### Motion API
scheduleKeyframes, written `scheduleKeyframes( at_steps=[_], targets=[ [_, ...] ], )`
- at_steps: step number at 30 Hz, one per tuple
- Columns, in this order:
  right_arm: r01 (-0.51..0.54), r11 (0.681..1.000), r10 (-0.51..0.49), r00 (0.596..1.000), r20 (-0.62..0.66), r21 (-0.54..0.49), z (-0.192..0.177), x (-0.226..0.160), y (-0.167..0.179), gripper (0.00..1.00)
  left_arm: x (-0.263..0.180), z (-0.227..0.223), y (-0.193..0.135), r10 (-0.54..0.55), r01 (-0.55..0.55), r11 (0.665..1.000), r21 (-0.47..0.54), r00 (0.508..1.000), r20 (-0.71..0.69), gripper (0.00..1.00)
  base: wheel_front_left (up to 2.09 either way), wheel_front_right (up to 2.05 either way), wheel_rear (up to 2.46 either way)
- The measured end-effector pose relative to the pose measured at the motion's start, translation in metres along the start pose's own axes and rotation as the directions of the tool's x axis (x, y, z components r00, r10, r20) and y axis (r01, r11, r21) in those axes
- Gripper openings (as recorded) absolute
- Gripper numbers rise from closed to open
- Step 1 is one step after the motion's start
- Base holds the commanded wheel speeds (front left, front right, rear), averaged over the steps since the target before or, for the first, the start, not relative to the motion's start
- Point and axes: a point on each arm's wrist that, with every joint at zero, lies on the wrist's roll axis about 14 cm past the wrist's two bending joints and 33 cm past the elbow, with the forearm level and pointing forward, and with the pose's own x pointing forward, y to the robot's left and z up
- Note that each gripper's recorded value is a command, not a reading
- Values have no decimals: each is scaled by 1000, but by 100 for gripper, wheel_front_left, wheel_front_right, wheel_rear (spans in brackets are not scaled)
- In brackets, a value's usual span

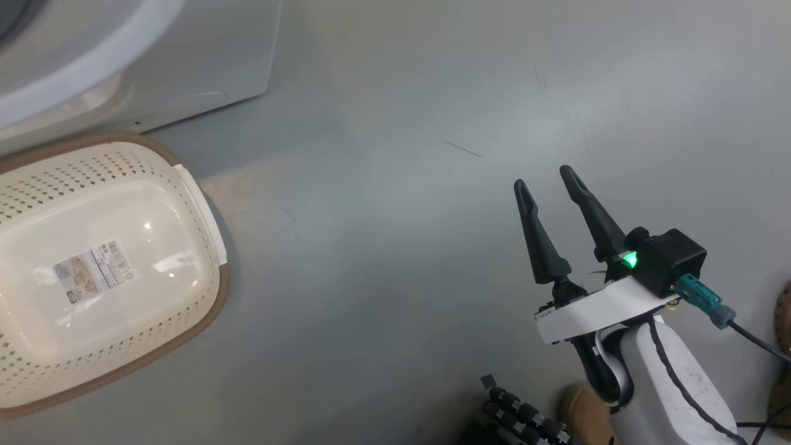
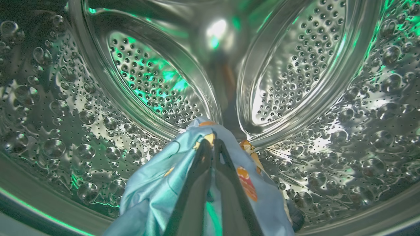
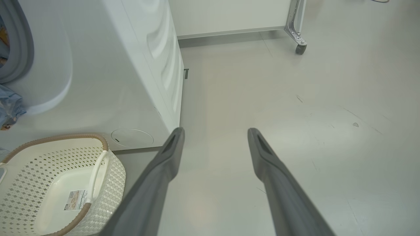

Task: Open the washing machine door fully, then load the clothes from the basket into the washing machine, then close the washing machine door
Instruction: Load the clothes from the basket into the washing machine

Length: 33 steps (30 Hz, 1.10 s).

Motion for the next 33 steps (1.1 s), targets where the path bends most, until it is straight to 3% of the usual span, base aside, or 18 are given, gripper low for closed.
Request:
scheduleKeyframes(
  at_steps=[22, 33],
  targets=[
    [-44, 999, 43, 996, 72, 15, 23, 3, 13, 100, -30, 14, -17, 7, -8, 1000, -29, 999, -41, 100, 0, 0, 0],
    [-88, 996, 86, 992, 91, 21, 27, 10, 26, 100, -56, 9, -10, 18, -21, 999, -49, 997, -72, 100, 0, 0, 0]
  ],
)
